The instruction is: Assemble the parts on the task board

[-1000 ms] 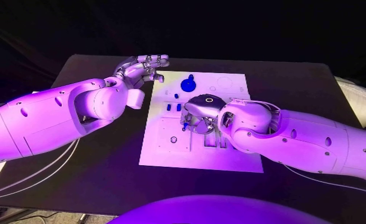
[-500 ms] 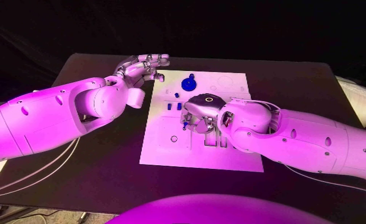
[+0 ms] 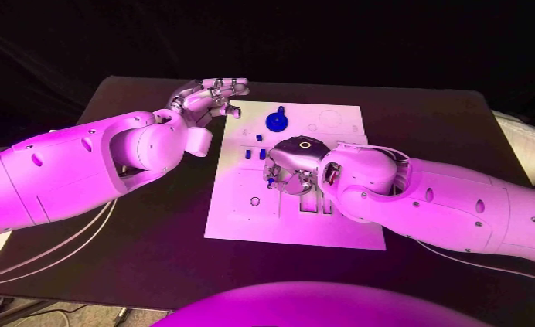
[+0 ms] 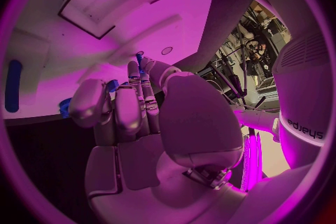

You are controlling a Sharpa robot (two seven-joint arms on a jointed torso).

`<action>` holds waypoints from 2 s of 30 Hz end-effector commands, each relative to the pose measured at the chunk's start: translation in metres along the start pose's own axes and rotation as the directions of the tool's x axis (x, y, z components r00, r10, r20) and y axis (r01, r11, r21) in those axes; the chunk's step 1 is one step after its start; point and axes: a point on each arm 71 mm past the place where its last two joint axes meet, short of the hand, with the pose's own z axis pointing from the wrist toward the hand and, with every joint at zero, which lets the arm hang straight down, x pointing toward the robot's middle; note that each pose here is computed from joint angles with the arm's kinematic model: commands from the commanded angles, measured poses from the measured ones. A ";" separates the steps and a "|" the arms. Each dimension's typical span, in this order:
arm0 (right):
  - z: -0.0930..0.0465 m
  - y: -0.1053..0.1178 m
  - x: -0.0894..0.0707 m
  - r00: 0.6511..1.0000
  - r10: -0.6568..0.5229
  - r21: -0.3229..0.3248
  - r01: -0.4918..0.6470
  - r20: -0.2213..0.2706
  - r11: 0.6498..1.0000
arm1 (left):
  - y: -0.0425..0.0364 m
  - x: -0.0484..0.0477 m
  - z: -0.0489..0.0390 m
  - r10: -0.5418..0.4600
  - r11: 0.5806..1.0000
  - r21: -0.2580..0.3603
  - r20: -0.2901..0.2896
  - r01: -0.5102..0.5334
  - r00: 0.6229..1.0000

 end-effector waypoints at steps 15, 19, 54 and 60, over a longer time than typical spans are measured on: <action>0.000 0.001 0.007 0.999 -0.013 0.001 0.013 -0.044 1.000 | -0.0006 0.0016 0.0006 0.005 1.000 0.002 -0.026 -0.005 1.000; 0.000 0.003 0.007 0.999 -0.012 -0.005 0.011 -0.043 1.000 | -0.0006 0.0015 0.0006 0.005 1.000 0.002 -0.026 -0.005 1.000; 0.001 -0.003 0.008 0.999 0.003 0.032 -0.002 -0.039 0.999 | -0.0002 0.0016 0.0000 0.005 1.000 -0.007 -0.032 -0.005 0.999; -0.001 -0.004 0.007 1.000 0.008 0.032 -0.007 -0.029 0.999 | 0.0000 0.0018 0.0000 0.005 1.000 -0.009 -0.036 -0.006 0.999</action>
